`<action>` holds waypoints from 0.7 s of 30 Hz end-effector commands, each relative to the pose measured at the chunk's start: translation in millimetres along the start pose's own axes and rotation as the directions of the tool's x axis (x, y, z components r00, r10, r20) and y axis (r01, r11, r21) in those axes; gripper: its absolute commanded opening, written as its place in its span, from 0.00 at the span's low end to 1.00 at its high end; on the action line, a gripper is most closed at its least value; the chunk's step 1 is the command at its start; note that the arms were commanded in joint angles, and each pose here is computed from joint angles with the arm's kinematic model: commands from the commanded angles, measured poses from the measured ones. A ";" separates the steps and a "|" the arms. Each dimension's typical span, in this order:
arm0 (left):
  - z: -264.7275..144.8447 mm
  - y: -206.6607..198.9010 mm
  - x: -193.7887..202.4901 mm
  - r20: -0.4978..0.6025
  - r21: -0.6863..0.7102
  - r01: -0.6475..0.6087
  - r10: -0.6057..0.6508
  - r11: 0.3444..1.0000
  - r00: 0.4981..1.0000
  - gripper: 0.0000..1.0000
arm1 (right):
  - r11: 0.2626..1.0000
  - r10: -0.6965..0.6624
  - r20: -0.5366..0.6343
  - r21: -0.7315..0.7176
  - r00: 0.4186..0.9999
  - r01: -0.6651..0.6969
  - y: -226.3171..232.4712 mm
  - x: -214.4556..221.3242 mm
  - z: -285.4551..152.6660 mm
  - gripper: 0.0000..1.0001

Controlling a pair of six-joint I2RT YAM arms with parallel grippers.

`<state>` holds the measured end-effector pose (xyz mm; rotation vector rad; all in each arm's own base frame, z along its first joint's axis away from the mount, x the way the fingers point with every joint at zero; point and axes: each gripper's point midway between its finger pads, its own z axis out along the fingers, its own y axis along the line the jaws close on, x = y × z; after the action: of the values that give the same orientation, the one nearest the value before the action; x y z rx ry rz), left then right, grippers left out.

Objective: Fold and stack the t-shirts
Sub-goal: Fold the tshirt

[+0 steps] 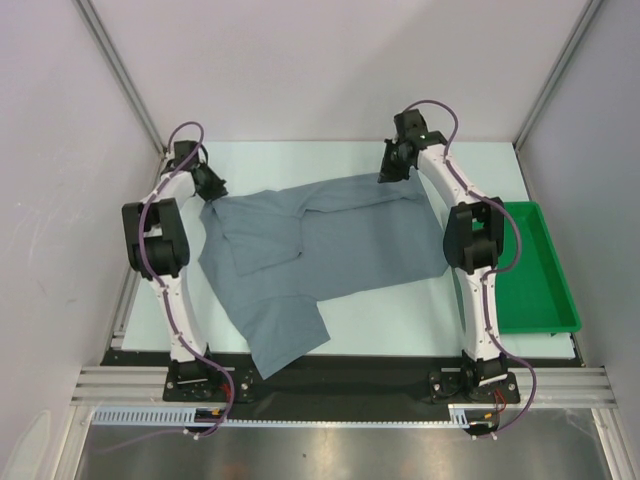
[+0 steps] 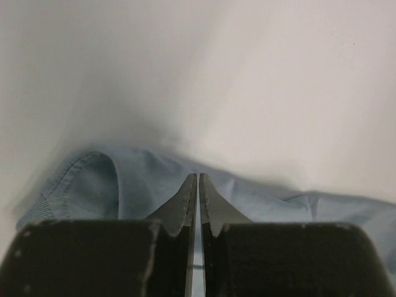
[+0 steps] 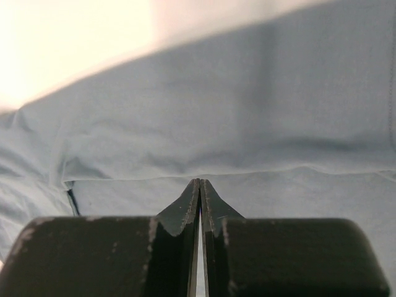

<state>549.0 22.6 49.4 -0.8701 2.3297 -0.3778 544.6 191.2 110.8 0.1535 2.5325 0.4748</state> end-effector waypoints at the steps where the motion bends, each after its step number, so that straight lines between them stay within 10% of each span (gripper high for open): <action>1: -10.2 5.8 -7.4 0.027 -0.010 0.028 -0.028 1.000 0.999 0.08 | 1.000 -0.011 0.020 0.022 1.000 0.011 -6.2 -9.7 1.1 0.07; 21: 3.2 59.3 -9.1 0.014 -0.023 0.043 -0.043 0.999 0.999 0.08 | 0.992 0.121 0.099 0.021 0.988 -0.123 -67.2 -37.4 81.9 0.17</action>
<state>521.8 61.5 23.9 -0.9712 2.3368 -0.3743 600.2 149.7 30.6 0.3056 2.5184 0.4518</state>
